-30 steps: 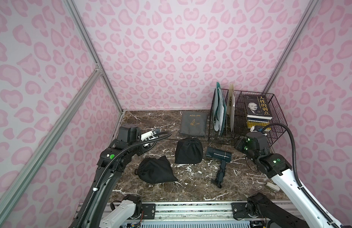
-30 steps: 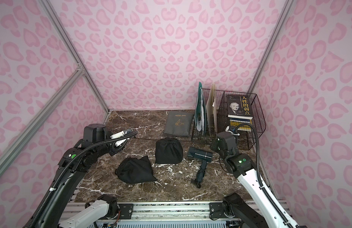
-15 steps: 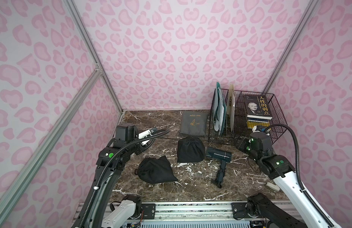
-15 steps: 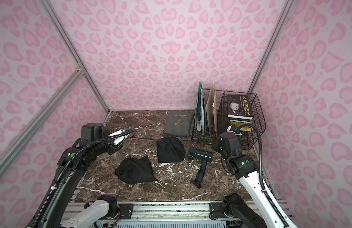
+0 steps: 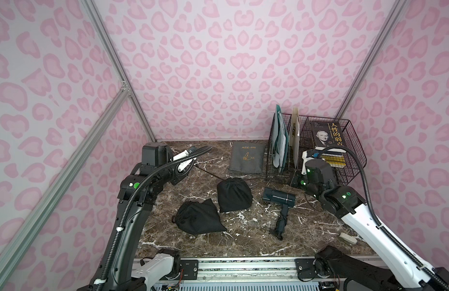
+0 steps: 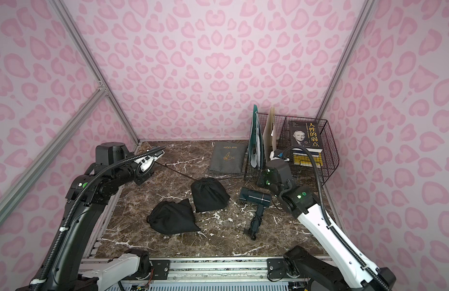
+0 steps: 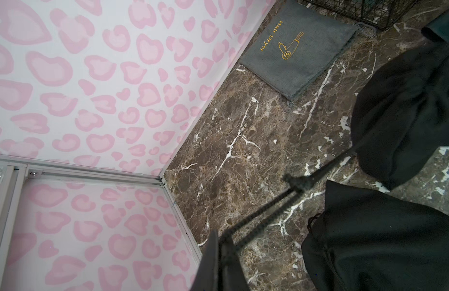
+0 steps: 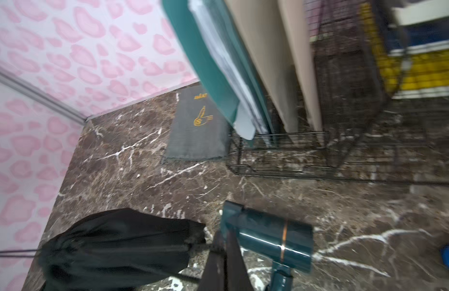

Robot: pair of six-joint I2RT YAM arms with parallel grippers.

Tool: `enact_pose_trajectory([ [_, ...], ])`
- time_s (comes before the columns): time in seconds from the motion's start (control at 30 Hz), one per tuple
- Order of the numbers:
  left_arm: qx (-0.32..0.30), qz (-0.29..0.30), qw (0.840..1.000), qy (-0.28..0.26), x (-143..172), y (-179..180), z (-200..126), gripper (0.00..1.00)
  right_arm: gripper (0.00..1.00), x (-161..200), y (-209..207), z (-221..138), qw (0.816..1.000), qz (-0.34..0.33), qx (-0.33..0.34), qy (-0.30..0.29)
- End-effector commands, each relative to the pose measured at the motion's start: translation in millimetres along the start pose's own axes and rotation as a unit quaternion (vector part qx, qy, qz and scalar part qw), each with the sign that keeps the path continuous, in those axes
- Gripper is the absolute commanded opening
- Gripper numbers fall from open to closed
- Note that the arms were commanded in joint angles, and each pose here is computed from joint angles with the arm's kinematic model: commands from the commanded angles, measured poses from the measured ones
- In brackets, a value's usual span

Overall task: Pack away hair dryers
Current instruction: Place the drawstrings on both sides at the center of the board.

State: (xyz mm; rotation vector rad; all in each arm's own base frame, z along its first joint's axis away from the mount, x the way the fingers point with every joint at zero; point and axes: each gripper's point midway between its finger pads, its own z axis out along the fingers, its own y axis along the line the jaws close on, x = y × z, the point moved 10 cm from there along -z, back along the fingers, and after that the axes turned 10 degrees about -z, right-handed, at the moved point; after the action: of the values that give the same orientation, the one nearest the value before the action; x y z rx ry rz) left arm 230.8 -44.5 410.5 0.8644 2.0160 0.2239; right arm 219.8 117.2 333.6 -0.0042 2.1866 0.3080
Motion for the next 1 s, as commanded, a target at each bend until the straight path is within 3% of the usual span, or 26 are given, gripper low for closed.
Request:
enact_pose_trajectory([
  [0.0, -0.024, -0.02, 0.999, -0.016, -17.5, 14.9, -1.4, 0.02, 0.0, -10.1, 26.4, 3.6, 0.999, -0.029, -0.009, -0.02],
  [0.37, -0.068, -0.006, 0.997, -0.036, -43.4, 37.7, 0.7, 0.02, 0.0, -12.6, 133.4, 12.9, 0.988, -0.108, -0.108, -0.003],
  [0.63, -0.06, 0.009, 0.998, 0.02, -3.8, 15.2, 15.4, 0.01, 0.0, 21.3, 187.7, 33.1, 0.972, -0.137, -0.188, 0.044],
  [0.97, 0.064, -0.092, 0.986, 0.121, 64.5, -42.0, 35.9, 0.01, 0.0, 90.4, 207.0, 78.3, 0.949, -0.123, -0.257, 0.136],
])
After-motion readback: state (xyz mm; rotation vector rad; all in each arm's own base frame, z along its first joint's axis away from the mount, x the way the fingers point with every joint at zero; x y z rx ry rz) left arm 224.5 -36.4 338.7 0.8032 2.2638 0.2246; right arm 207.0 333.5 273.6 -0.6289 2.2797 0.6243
